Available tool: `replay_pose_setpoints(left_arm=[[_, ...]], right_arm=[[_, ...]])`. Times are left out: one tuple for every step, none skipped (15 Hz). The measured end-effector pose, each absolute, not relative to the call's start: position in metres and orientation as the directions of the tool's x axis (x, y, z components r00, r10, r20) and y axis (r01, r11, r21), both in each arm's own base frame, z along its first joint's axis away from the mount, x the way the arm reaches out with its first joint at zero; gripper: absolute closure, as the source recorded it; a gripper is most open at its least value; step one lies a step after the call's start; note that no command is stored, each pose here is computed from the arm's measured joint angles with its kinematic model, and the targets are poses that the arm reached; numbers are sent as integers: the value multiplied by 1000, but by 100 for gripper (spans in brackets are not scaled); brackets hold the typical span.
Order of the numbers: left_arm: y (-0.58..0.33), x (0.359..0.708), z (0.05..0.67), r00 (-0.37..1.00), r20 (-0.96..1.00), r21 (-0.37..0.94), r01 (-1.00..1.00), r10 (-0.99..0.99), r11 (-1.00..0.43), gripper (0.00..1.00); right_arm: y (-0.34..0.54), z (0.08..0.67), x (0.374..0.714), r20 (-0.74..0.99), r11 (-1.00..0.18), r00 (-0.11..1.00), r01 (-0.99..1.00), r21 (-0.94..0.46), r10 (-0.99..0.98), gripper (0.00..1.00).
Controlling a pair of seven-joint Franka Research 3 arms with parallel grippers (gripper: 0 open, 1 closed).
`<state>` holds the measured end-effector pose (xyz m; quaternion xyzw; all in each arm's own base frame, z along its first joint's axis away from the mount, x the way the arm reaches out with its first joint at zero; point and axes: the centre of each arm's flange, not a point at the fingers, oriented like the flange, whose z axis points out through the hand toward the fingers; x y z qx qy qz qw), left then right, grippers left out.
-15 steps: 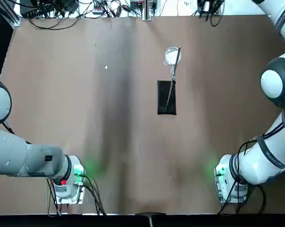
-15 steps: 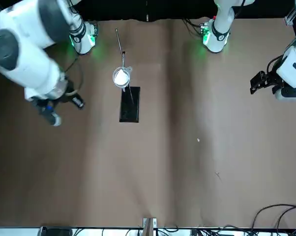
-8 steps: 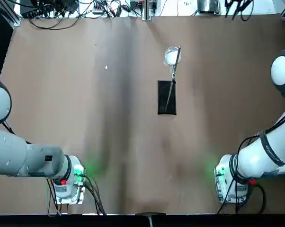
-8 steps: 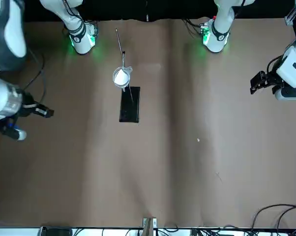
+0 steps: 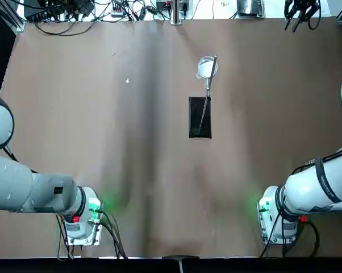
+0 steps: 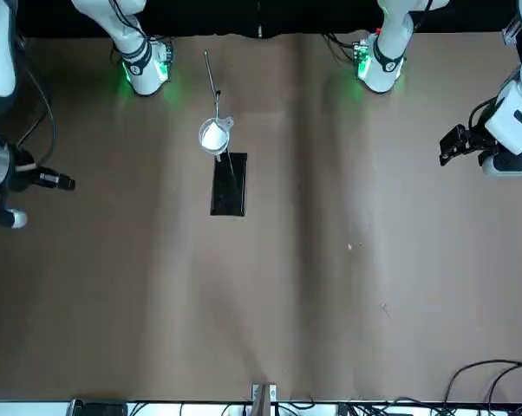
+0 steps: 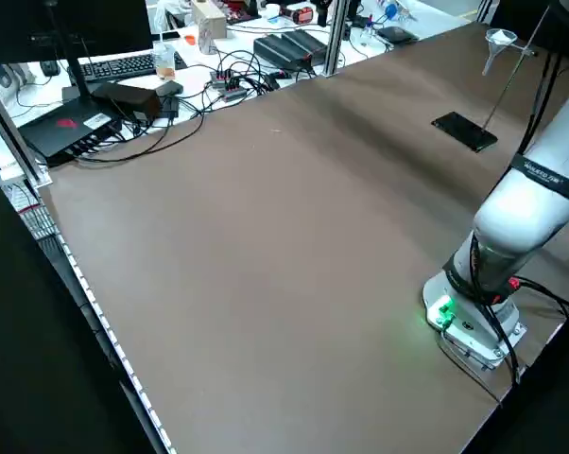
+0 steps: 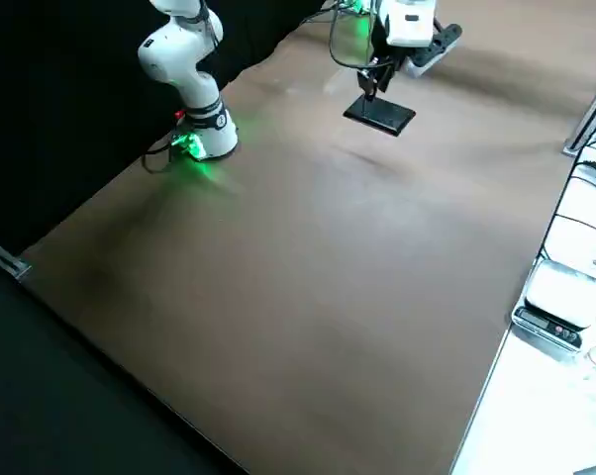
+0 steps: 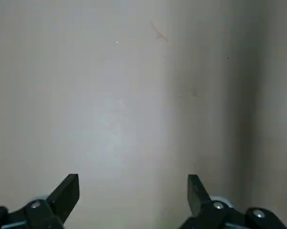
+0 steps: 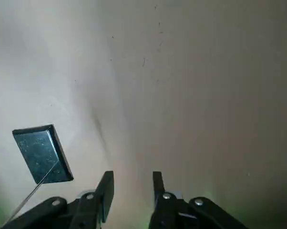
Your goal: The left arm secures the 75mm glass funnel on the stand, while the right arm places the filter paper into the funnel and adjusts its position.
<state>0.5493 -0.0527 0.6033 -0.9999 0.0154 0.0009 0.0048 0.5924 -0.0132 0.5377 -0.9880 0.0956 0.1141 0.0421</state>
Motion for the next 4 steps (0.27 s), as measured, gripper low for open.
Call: replay_pose_setpoints(left_arm=[[-53,549,603,999,-2,-10,-32,-32,-999,0],[-54,549,603,999,-2,-10,-32,-32,-999,0],[-54,549,603,999,-2,-10,-33,-33,-999,0],[-55,549,603,999,-2,-10,-34,-34,-999,0]], right_arm=[[-12,537,584,-218,-979,960,-194,-65,-176,59],[-9,536,575,-207,-980,963,-187,-68,-170,59],[-4,536,567,-204,-981,966,-179,-69,-161,59],[1,538,559,-202,-983,968,-169,-70,-151,52]])
